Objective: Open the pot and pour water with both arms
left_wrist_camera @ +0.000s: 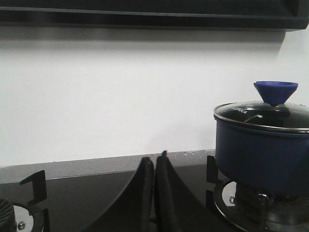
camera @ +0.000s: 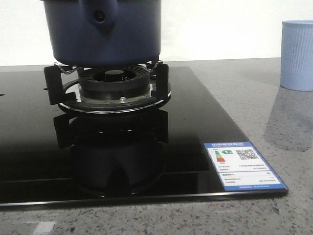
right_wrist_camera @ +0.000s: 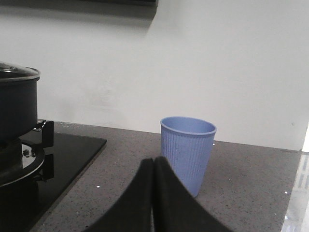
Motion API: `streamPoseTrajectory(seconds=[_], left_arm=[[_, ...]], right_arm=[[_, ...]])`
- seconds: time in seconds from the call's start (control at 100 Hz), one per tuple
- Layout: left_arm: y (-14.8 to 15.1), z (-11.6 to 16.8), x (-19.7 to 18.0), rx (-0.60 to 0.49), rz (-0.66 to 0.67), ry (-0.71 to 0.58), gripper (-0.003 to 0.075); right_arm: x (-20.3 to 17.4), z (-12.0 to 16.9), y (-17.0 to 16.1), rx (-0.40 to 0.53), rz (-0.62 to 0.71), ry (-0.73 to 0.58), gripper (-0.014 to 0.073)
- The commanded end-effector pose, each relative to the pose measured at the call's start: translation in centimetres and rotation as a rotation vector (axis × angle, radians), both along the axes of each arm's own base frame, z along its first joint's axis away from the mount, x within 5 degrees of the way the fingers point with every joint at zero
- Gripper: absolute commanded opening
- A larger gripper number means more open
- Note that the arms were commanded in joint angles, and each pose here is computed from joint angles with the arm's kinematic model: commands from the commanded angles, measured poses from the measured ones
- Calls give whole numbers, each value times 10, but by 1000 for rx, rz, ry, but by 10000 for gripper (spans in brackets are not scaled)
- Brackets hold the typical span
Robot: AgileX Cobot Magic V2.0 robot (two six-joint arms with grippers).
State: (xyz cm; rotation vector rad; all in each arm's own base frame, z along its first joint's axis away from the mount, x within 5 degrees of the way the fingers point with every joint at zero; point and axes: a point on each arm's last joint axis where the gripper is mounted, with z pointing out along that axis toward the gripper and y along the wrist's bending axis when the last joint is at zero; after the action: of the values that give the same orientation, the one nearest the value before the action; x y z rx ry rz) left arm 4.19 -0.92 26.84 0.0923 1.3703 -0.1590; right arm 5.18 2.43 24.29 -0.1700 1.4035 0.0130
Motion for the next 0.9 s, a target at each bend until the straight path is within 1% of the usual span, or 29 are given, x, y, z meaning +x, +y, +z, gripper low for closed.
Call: streamPoseTrajectory(seconds=[0.0,0.64,0.74,0.8,0.82,0.89], left_arm=[[3,12,-2,-42,21,-55,-20],[3,12,-2,-41,18,-52,-20],[6,15,-3,-50,49,-95,-20],[6,15,-3,-50,49,-95,-20],[5,15,-3,-41,50,-95,-20],[4,12,-2,45,55,-79,-20]], right_arm=[[-1,9,-2,22,-19,-22,-70],[0,8,-1,22,-15,-21,-70],[0,8,-1,22,-15,-21,-70],[0,8,-1,22,-15,-21,-70],[0,8,-1,22,-15,-21,-70],[0,8,-1,22,-15,-21,-70]])
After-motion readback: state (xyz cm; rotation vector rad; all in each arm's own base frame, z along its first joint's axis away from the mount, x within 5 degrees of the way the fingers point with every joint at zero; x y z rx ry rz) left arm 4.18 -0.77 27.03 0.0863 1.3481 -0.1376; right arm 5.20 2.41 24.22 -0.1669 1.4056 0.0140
